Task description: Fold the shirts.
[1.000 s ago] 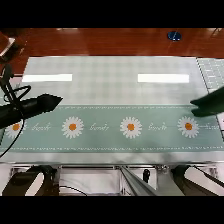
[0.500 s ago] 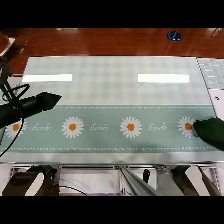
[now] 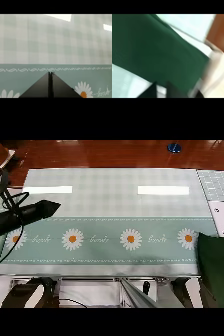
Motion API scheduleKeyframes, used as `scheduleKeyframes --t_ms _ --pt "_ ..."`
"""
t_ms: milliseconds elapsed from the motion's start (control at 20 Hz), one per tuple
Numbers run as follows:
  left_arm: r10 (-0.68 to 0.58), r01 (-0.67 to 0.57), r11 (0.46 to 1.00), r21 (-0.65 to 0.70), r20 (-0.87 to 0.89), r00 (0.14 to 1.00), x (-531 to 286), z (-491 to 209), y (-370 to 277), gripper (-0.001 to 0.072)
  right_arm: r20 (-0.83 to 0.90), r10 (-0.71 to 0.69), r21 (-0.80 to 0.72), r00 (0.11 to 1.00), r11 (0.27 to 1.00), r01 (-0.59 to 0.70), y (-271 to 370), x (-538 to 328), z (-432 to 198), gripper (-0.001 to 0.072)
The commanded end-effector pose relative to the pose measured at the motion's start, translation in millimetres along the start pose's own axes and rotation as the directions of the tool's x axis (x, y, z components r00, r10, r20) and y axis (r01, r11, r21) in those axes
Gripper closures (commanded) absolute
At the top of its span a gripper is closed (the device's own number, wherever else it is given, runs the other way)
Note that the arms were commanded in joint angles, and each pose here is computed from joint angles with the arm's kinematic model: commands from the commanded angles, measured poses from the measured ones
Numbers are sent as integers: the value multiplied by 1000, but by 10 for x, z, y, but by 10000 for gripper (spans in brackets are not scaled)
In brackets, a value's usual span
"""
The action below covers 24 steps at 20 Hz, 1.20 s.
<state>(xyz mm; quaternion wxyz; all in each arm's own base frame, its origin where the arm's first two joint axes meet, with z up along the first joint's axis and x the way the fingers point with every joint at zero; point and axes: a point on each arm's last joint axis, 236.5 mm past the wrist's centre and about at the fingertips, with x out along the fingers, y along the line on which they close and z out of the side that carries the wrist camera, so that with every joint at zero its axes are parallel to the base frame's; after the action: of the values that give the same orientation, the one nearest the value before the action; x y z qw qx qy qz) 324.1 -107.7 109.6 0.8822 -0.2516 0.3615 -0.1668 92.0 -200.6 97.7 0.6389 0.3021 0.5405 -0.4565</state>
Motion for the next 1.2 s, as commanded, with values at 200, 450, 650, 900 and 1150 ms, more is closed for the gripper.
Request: scheduleKeyframes --t_ms 200,450,650,900,1150 --pt "-197 179 965 193 79 977 -57 1048 -1035 689 121 833 -429 541 535 -728 2530 -1551 576 692" --pt "-12 71 907 416 -143 990 515 306 -904 689 -83 570 -843 817 398 -363 3348 -615 -657 693" --pt "139 -16 911 412 -270 953 878 -179 -312 688 -67 439 -865 896 422 -271 3471 33 -1065 694" --pt "168 -75 930 359 -237 957 856 0 -97 687 -75 411 -865 909 427 -264 3451 116 -1080 693" --pt "169 -72 930 360 -247 954 852 -27 -98 687 -75 412 -865 908 427 -264 3453 115 -1079 693"
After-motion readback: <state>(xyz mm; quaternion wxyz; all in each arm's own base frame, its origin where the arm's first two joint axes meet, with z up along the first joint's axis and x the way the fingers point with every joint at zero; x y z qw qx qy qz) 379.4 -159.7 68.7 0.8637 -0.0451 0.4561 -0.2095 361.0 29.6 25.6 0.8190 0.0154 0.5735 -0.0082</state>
